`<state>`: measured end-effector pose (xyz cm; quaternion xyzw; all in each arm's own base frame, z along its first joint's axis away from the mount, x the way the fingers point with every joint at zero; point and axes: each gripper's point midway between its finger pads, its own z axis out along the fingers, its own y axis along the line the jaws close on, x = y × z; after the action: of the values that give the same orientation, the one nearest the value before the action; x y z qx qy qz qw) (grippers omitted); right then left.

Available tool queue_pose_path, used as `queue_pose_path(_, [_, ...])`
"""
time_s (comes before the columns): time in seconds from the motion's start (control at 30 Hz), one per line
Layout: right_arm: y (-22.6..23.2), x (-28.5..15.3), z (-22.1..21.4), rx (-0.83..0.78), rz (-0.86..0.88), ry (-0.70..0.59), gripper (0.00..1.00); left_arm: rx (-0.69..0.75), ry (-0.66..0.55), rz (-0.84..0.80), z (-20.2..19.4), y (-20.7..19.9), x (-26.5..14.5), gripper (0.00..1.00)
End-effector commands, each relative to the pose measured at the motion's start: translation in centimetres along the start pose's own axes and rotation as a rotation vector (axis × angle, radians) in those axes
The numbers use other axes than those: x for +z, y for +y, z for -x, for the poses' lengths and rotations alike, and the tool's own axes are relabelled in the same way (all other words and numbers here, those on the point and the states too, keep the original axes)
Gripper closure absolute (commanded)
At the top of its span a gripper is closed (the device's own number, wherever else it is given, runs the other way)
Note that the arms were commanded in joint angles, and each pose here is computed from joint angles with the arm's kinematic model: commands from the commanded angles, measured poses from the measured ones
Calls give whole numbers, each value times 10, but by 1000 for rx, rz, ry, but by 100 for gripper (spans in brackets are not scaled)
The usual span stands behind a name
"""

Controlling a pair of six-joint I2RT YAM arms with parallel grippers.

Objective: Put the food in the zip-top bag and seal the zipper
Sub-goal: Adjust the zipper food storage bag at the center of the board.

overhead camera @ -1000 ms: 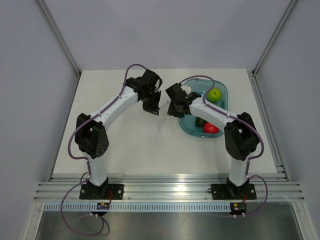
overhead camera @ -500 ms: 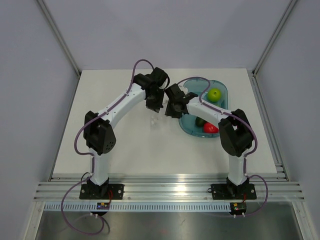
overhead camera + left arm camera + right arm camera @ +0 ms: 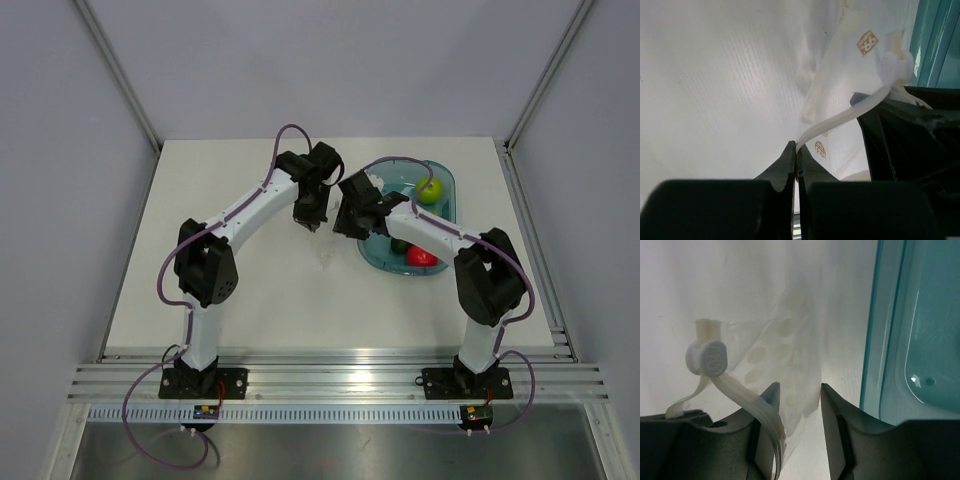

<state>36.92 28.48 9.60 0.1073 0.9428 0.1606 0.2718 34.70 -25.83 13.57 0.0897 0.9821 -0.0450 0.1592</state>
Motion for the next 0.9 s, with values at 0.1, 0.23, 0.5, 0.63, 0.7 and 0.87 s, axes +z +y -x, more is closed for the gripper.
queue_pose_path(0.1, [31, -36, 25, 71, 188, -107, 49, -7, -29, -13, 5, -2, -7, 100])
queue_pose_path(0.23, [41, -41, 25, 91, 255, -111, 40, -8, -34, -27, 7, -5, -10, 100])
queue_pose_path(0.5, [44, -52, 29, 120, 291, -141, 37, -11, -50, -24, 9, -3, -14, 100])
queue_pose_path(0.63, [38, -55, 29, 123, 272, -146, 37, -12, -50, -25, 9, -3, -14, 100])
queue_pose_path(0.7, [32, -55, 28, 125, 241, -149, 42, -12, -62, -20, 12, -2, -18, 100])
queue_pose_path(0.87, [20, -52, 24, 124, 177, -137, 74, -15, -94, -32, 19, -4, -33, 100])
